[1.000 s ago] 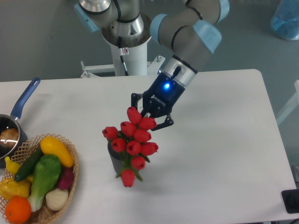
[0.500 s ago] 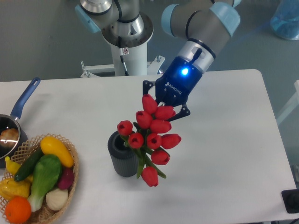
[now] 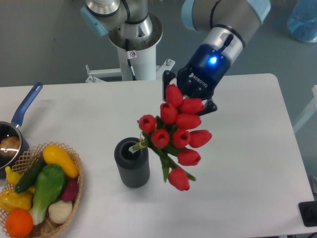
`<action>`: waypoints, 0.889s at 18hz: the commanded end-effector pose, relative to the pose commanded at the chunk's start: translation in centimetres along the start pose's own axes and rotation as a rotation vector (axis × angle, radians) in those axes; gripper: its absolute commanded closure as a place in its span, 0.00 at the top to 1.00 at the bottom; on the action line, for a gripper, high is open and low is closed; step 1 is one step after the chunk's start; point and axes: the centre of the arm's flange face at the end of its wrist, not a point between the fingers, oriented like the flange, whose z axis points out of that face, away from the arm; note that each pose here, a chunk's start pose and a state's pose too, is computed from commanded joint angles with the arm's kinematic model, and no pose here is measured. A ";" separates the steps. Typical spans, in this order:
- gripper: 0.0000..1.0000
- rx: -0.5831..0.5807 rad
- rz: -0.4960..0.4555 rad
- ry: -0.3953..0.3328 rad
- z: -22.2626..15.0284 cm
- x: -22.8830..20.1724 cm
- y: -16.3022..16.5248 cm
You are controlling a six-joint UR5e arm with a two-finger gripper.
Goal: Pick up the flowers from the vase
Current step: 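Lift the tulips up out of the vase and away from it, then hold the tulips raised beside the empty vase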
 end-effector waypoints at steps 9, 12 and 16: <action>0.00 -0.056 0.192 -0.174 -5.1 -3.7 -0.6; 0.00 -0.179 0.256 -0.276 -5.2 -4.7 0.4; 0.00 -0.284 0.337 -0.298 -3.8 -6.0 2.4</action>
